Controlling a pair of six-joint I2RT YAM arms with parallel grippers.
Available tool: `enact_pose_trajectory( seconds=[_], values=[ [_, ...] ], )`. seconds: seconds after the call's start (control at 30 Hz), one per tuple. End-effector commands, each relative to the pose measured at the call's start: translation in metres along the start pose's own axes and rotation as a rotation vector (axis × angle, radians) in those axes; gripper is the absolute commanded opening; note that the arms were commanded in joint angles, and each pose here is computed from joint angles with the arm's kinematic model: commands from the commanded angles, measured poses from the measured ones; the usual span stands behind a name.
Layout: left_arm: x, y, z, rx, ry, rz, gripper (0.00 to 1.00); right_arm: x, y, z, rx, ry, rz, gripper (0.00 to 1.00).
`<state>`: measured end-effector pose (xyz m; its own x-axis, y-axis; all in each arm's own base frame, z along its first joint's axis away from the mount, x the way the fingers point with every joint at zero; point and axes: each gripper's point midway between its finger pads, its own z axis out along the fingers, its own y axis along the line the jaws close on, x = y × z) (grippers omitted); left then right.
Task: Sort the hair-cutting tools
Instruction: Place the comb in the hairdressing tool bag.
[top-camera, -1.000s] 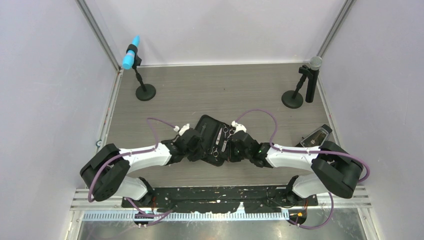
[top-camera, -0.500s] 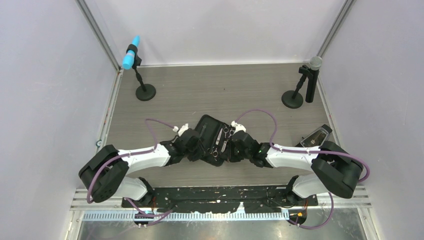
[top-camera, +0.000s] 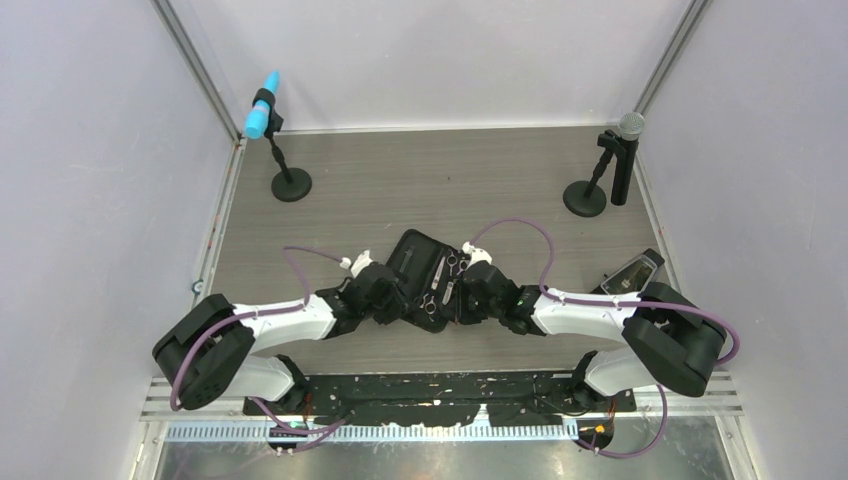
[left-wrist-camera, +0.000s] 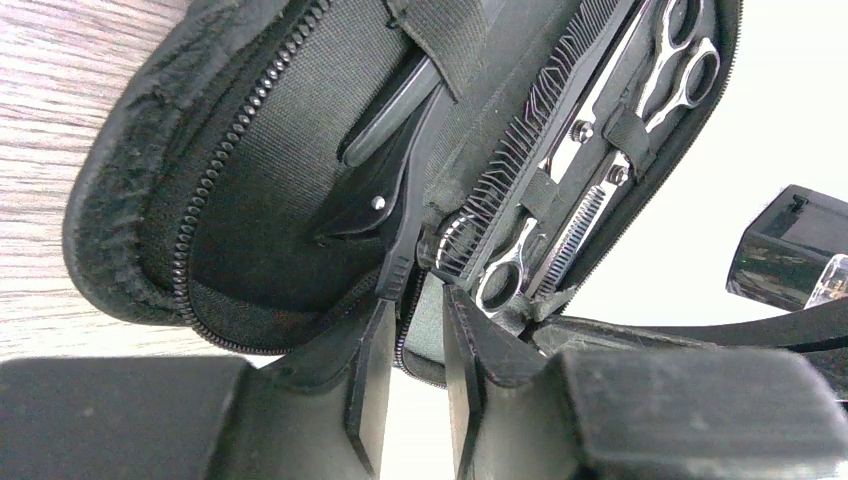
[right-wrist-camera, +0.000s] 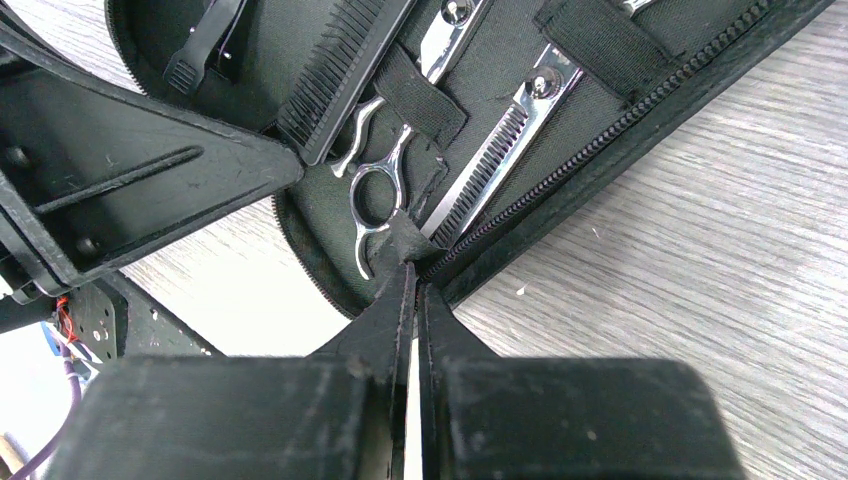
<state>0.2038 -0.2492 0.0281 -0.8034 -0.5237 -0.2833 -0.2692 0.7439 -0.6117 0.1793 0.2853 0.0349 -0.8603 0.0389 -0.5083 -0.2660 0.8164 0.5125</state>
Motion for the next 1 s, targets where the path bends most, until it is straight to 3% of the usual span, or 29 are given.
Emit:
enact_pose_trajectory(
  seconds=[0.0,0.2,0.93,0.97],
  values=[
    [-0.019,0.012,0.007,-0.02,-0.108,-0.02,0.25,-0.009,0.016,0.0,-0.056,-0.024,0.002,0.05],
    [-0.024,0.017,0.004,-0.013,-0.138,-0.037,0.22,-0.007,0.015,0.0,-0.055,-0.022,0.002,0.05],
    [-0.026,0.012,0.0,0.136,-0.172,-0.101,0.26,-0.007,0.015,0.0,-0.052,-0.016,0.003,0.05],
    [-0.028,0.013,-0.002,0.137,-0.178,-0.098,0.19,-0.007,0.016,0.001,-0.053,-0.015,0.002,0.05]
  ],
)
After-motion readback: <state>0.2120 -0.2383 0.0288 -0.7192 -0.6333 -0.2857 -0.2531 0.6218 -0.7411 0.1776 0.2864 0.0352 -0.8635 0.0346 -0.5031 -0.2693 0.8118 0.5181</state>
